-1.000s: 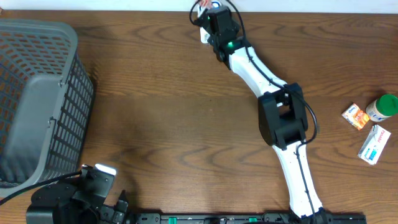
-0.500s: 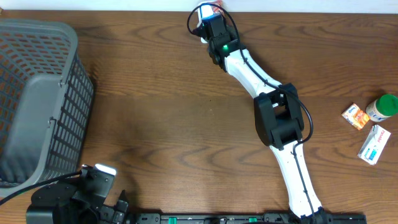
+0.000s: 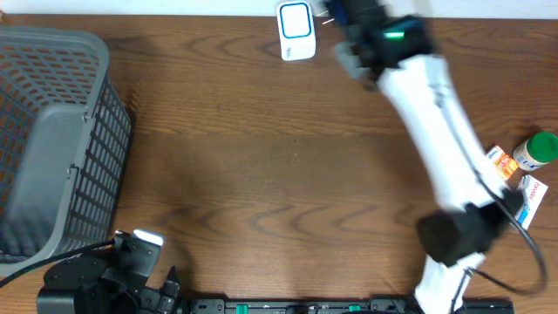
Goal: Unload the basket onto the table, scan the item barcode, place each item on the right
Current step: 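Carry the bar to the right edge and release it by the bottle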
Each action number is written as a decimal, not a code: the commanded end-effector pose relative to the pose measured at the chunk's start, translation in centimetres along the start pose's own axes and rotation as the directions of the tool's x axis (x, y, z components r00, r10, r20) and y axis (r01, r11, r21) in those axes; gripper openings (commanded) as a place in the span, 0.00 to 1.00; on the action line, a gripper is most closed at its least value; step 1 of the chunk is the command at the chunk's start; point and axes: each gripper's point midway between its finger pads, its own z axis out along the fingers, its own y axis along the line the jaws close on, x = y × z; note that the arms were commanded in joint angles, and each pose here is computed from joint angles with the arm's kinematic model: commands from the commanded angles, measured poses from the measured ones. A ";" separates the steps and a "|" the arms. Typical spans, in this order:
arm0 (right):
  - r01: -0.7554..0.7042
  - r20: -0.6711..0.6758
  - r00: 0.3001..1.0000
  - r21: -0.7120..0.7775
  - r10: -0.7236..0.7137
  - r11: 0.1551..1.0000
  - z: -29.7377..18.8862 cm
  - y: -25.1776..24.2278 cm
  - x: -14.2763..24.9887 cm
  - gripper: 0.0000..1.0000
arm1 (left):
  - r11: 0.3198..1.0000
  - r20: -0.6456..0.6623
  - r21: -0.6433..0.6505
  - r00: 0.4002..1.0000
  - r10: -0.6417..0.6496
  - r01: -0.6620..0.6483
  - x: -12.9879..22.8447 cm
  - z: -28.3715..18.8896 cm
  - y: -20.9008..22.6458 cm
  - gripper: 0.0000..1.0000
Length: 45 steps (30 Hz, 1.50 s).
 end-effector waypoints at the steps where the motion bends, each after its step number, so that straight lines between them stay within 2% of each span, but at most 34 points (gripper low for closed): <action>1: -0.394 -0.164 0.892 0.176 0.422 0.902 1.7 -7.4 6.6 0.01 | 1.000 0.003 -0.010 1.000 0.008 -0.008 0.0 -0.2 0.1 0.95; 3: -0.455 -0.227 0.825 0.279 0.518 0.846 2.5 -10.5 10.3 0.01 | 1.000 0.003 -0.010 1.000 0.008 -0.008 0.0 -0.2 0.1 0.95; 5: -0.523 -0.279 0.715 0.395 0.641 0.755 3.5 -14.4 15.4 0.01 | 1.000 0.003 -0.010 1.000 0.008 -0.008 0.0 -0.2 0.1 0.95; 10: -0.587 -0.348 0.497 0.540 0.795 0.604 4.8 -20.0 25.6 0.01 | 1.000 0.003 -0.010 1.000 0.008 -0.008 0.0 -0.2 0.1 0.95; 13: -0.706 -0.352 0.401 0.470 0.846 0.530 6.9 -20.2 27.8 0.01 | 1.000 0.003 -0.010 1.000 0.007 -0.007 0.0 -0.2 0.1 0.95; 19: -0.796 -0.366 0.340 0.378 0.866 0.473 9.6 -19.8 29.8 0.01 | 1.000 0.003 -0.010 1.000 0.008 -0.008 0.0 -0.2 0.1 0.95; 20: -0.804 -0.366 0.338 0.367 0.867 0.468 9.8 -19.7 29.7 0.07 | 1.000 0.003 -0.010 1.000 0.008 -0.008 0.0 -0.2 0.1 0.95; 21: -0.807 -0.367 0.348 0.350 0.862 0.475 9.9 -19.7 29.5 0.19 | 1.000 0.003 -0.010 1.000 0.008 -0.008 0.0 -0.2 0.1 0.95; 23: -0.811 -0.369 0.392 0.295 0.843 0.506 9.7 -19.7 28.4 0.49 | 1.000 0.003 -0.010 1.000 0.008 -0.008 0.0 -0.2 0.1 0.95; 25: -0.824 -0.339 0.417 0.251 0.843 0.508 8.4 -20.4 26.8 0.99 | 1.000 0.003 -0.010 1.000 0.008 -0.008 0.0 -0.2 0.1 0.95; 28: -0.848 -0.225 0.450 0.194 0.864 0.493 4.1 -22.6 23.4 0.99 | 1.000 0.003 -0.010 1.000 0.008 -0.008 0.0 -0.2 0.1 0.95; 32: -0.867 0.058 0.498 0.011 0.865 0.498 -6.8 -25.5 16.3 0.99 | 1.000 0.003 -0.010 1.000 0.008 -0.008 0.0 -0.2 0.1 0.95; 34: -0.828 0.239 0.504 -0.140 0.830 0.543 -13.9 -25.8 12.0 0.99 | 1.000 0.003 -0.010 1.000 0.008 -0.008 0.0 -0.2 0.1 0.95; 36: -0.732 0.454 0.481 -0.263 0.750 0.629 -22.1 -25.7 8.1 0.99 | 1.000 0.003 -0.010 1.000 0.008 -0.008 0.0 -0.2 0.1 0.95; 38: -0.614 0.663 0.414 -0.303 0.624 0.729 -30.5 -25.4 5.2 0.99 | 1.000 0.003 -0.010 1.000 0.008 -0.008 0.0 -0.2 0.1 0.95; 39: -0.571 0.758 0.342 -0.301 0.555 0.764 -35.1 -25.3 4.3 0.99 | 1.000 0.003 -0.010 1.000 0.008 -0.008 0.0 -0.2 0.1 0.95; 42: -0.490 0.929 0.134 -0.241 0.346 0.838 -46.7 -23.7 3.9 0.99 | 1.000 0.003 -0.010 1.000 0.008 -0.008 0.0 -0.2 0.1 0.95; 45: -0.450 0.971 0.070 -0.173 0.228 0.876 -51.9 -21.1 5.1 0.99 | 1.000 0.003 -0.010 1.000 0.008 -0.008 0.0 -0.2 0.1 0.95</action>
